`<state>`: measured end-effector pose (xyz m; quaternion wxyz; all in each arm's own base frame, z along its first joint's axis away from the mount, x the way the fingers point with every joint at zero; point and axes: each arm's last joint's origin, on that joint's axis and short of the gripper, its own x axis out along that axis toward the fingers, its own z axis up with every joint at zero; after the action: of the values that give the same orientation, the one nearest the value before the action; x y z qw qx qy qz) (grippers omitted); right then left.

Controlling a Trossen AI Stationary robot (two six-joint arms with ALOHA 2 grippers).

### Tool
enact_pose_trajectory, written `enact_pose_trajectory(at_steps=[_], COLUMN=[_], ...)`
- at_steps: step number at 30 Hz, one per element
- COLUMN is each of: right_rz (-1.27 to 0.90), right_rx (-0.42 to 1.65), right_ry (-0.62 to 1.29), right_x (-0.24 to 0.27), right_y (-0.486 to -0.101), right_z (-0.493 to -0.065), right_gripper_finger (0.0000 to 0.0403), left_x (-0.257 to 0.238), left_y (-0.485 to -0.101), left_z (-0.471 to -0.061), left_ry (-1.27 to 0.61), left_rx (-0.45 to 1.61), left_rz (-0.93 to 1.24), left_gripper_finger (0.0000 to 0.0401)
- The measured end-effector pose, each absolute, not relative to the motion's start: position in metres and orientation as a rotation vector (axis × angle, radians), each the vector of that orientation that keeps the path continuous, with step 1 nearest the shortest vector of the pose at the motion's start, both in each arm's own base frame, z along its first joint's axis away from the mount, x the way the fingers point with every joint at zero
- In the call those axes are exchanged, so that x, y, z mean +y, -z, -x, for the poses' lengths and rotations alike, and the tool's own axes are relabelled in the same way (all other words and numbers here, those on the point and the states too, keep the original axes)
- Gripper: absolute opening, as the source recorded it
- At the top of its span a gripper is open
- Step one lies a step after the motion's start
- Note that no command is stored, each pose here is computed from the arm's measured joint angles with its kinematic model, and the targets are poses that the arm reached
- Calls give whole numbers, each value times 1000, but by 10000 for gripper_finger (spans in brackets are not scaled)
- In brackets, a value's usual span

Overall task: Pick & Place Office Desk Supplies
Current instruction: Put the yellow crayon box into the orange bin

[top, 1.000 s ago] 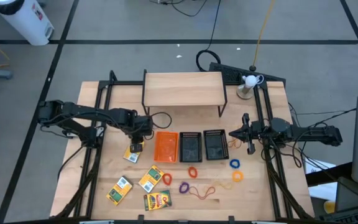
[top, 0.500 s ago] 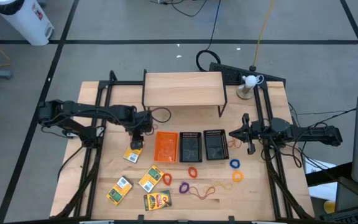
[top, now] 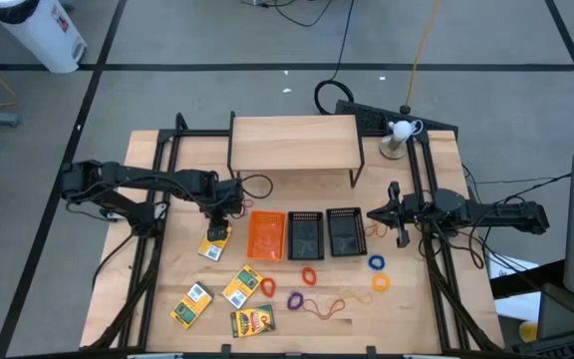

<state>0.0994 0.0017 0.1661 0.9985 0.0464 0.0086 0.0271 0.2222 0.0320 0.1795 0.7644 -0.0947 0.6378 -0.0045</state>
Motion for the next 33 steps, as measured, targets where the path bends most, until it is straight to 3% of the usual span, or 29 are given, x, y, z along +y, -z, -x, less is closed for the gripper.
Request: enact_pose_trajectory(at_steps=[16,23,33], right_rz=[-94,-95,-95], right_rx=[48,78,86], right_ry=[-53,-51,-51], right_x=[2,2,2], right_y=[-164,-161,-161], right_z=[-101,-103,-104], right_gripper_finger=[13,13,14], left_x=[33,32,27], left_y=[-138,-138,-144], left_z=[-235,-234,-228], left_ry=[64,115,217], left_rx=[1564,1572,1561], left_rz=[227,256,374], left_gripper_finger=[189,185,112])
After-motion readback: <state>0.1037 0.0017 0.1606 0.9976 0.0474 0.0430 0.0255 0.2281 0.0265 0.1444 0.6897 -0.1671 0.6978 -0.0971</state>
